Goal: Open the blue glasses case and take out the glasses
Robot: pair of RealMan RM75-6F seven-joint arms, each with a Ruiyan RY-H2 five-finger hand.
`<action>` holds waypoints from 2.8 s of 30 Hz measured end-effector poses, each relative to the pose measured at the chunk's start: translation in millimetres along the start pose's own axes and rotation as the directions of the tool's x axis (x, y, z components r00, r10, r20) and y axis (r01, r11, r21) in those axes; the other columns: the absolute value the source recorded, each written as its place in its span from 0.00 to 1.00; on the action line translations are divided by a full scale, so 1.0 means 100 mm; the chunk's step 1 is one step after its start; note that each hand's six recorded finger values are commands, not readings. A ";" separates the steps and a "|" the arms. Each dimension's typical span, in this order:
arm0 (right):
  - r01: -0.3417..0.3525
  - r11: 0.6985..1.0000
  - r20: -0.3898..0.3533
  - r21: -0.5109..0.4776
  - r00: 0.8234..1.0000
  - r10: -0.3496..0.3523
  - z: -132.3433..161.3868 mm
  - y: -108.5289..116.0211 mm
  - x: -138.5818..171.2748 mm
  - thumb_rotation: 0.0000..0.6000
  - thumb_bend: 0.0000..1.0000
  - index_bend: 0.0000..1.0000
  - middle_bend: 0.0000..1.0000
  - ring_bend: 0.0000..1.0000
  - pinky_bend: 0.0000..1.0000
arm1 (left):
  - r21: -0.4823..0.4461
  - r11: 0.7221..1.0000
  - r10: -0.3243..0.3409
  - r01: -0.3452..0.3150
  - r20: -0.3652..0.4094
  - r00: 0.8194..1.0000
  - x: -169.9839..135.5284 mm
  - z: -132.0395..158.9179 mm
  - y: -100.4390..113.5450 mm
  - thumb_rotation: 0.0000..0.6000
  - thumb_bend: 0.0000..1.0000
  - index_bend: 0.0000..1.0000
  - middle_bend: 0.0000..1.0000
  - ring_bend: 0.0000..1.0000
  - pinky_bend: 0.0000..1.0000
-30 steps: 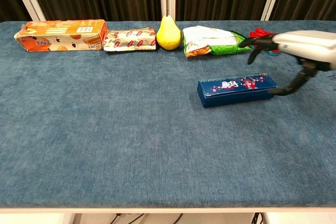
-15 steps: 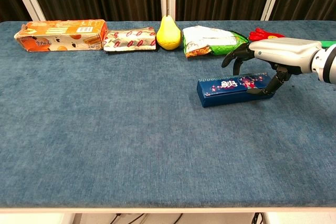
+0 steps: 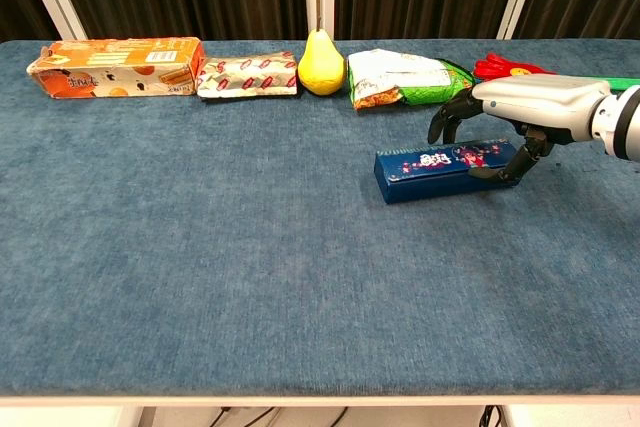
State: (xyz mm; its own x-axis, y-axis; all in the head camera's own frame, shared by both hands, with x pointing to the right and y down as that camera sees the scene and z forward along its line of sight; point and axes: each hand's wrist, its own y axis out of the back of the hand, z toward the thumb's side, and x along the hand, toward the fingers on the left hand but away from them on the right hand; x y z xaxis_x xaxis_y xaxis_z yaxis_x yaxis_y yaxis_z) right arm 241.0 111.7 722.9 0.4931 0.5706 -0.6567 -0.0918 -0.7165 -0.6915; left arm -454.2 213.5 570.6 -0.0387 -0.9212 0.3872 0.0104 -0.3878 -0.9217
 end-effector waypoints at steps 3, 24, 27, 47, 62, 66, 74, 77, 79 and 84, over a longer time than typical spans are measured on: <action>-0.018 1.000 -0.014 0.001 1.000 0.018 0.04 0.01 -0.01 1.00 0.66 0.33 0.39 0.14 0.03 | -0.001 1.000 0.000 0.000 0.000 1.000 0.00 0.00 0.00 1.00 0.26 0.58 0.52 0.30 0.34; -0.105 0.994 -0.012 0.015 0.994 0.105 0.18 0.27 -0.39 1.00 0.54 0.15 0.28 0.09 0.00 | -0.005 1.000 -0.003 0.003 0.000 1.000 0.01 0.00 0.00 1.00 0.26 0.58 0.52 0.30 0.34; -0.108 0.994 -0.010 0.026 0.994 0.108 0.22 0.28 -0.48 1.00 0.42 0.06 0.21 0.02 0.00 | -0.005 1.000 -0.003 0.003 0.000 1.000 0.01 0.00 0.00 1.00 0.26 0.58 0.52 0.30 0.34; 0.083 0.996 -0.037 0.033 0.996 -0.082 0.55 0.62 -0.77 1.00 0.33 0.00 0.13 0.00 0.00 | -0.011 1.000 -0.006 0.006 0.001 1.000 0.01 0.00 0.00 1.00 0.26 0.58 0.52 0.30 0.34; 0.073 0.996 0.044 -0.046 0.996 -0.071 0.03 0.37 0.05 1.00 0.76 0.01 0.32 0.02 0.00 | -0.014 1.000 -0.006 0.007 0.005 1.000 0.01 0.00 0.00 1.00 0.26 0.58 0.52 0.30 0.34; 0.045 0.995 0.103 -0.090 0.994 -0.035 -0.17 0.23 0.13 1.00 0.81 0.01 0.33 0.02 0.00 | -0.012 1.000 -0.007 0.007 0.004 1.000 0.01 0.00 0.00 1.00 0.26 0.58 0.52 0.30 0.34; 0.035 0.990 0.162 -0.139 0.987 -0.013 -0.40 0.09 0.17 1.00 0.83 0.01 0.33 0.02 0.00 | -0.012 1.000 -0.007 0.007 0.004 1.000 0.01 0.00 0.00 1.00 0.26 0.58 0.52 0.30 0.34; 0.025 0.987 0.150 -0.157 0.989 -0.002 -0.37 0.04 0.11 1.00 0.83 0.01 0.33 0.02 0.00 | -0.012 1.000 -0.007 0.007 0.004 1.000 0.01 0.00 0.00 1.00 0.26 0.58 0.52 0.30 0.34; 0.018 0.987 0.133 -0.160 0.991 0.004 -0.32 0.02 0.06 1.00 0.83 0.01 0.33 0.02 0.00 | -0.012 1.000 -0.006 0.006 0.004 1.000 0.01 0.00 0.00 1.00 0.26 0.58 0.52 0.30 0.34; 0.006 0.986 0.060 -0.165 0.998 0.004 -0.05 0.01 -0.13 1.00 0.83 0.01 0.32 0.02 0.00 | -0.013 1.000 -0.007 0.007 0.004 1.000 0.01 0.00 0.00 1.00 0.26 0.58 0.52 0.30 0.34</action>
State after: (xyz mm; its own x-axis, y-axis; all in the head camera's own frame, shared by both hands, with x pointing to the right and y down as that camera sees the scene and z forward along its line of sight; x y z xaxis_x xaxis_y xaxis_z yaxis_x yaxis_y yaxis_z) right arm 239.1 101.3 732.4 0.4401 0.5904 -0.6766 0.0547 -0.7697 -0.6361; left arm -454.3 212.5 570.9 -0.0352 -0.9185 0.3938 -0.0025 -0.3940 -0.9191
